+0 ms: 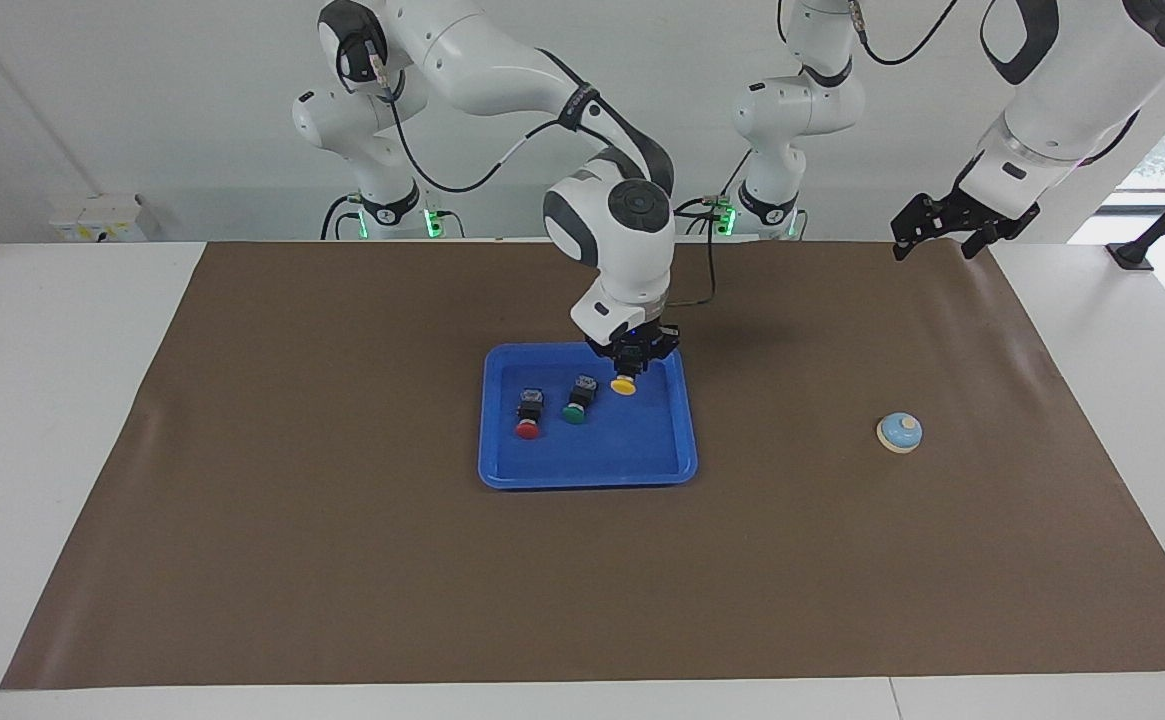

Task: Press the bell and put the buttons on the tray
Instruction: 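Place the yellow button in the tray beside the green button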

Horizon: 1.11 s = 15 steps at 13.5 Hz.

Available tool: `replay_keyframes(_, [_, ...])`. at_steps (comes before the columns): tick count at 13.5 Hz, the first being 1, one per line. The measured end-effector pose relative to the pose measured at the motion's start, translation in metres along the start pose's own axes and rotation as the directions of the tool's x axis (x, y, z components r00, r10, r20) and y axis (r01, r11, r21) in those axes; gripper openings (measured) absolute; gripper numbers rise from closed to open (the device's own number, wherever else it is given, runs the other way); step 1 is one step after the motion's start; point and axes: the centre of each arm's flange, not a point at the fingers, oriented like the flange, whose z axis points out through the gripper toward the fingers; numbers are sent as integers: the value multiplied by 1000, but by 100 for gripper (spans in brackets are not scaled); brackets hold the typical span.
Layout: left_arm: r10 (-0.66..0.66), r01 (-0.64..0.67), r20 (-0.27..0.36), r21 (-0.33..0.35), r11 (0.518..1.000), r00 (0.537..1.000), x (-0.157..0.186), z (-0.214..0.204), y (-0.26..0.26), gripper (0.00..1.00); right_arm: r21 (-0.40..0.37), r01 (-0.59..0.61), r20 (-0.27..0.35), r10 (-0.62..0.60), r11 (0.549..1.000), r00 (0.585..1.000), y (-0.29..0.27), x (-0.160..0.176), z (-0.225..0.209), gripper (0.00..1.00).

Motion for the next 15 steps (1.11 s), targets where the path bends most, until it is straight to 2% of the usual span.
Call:
replay_keyframes(5, [0, 0, 0, 0, 1000, 1000, 0, 0, 0, 100, 43, 69, -62, -67, 997, 996, 11, 9, 26, 42])
replay_keyframes(10, [0, 0, 0, 0, 1000, 1000, 0, 0, 0, 100, 42, 90, -63, -87, 995, 994, 12, 1, 40, 43])
replay_keyframes(11, [0, 0, 0, 0, 1000, 1000, 0, 0, 0, 100, 44, 90, -65, -88, 995, 994, 12, 0, 39, 47])
replay_keyframes(12, [0, 0, 0, 0, 1000, 1000, 0, 0, 0, 100, 45, 89, -66, -85, 995, 994, 12, -1, 37, 47])
replay_keyframes(13, [0, 0, 0, 0, 1000, 1000, 0, 0, 0, 100, 47, 76, -66, -72, 996, 995, 11, -1, 35, 54])
replay_keyframes(15, [0, 0, 0, 0, 1000, 1000, 0, 0, 0, 100, 52, 31, -65, -28, 998, 998, 9, -4, 30, 75])
